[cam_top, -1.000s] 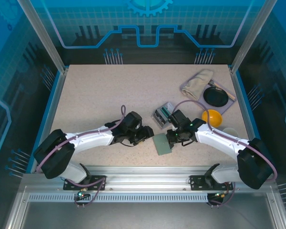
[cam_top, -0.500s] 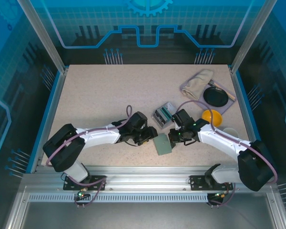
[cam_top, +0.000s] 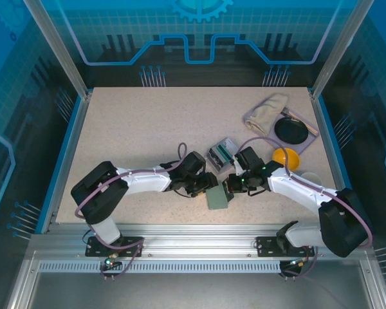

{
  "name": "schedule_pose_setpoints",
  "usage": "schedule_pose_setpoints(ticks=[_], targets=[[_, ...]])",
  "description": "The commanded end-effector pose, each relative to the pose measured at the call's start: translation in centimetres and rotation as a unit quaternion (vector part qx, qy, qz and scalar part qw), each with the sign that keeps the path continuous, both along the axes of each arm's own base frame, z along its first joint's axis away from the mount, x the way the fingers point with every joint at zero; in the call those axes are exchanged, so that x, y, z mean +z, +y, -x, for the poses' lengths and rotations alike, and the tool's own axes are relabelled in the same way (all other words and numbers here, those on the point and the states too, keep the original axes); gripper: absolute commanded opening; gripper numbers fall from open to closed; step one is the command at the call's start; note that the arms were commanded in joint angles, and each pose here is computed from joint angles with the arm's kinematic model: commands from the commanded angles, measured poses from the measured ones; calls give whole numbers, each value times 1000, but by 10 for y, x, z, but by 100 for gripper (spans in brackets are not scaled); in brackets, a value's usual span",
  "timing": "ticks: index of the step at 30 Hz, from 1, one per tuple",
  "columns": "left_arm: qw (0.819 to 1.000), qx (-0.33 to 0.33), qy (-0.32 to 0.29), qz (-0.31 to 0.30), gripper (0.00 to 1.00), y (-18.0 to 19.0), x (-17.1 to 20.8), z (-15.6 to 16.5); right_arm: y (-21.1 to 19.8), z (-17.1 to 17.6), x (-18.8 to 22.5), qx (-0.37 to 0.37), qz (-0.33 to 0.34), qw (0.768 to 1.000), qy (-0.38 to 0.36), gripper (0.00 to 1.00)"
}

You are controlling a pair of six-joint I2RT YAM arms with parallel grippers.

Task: Put the credit cards into the card holder
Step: Open the card holder at the bottom-center of the table.

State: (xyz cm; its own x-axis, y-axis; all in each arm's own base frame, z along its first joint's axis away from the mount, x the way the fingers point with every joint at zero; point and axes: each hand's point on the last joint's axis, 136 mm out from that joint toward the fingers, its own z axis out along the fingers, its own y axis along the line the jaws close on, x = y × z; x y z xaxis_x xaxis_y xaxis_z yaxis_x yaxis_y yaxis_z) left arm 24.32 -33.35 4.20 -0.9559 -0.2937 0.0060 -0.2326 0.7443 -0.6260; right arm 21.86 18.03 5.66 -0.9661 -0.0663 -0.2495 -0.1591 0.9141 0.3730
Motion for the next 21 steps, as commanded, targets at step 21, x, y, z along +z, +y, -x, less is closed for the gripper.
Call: schedule_pose_setpoints(ticks=[21], targets=[[997, -35, -45, 52, 77, -25, 36, -5, 16, -9, 45, -73, -242, 967, 44, 2]])
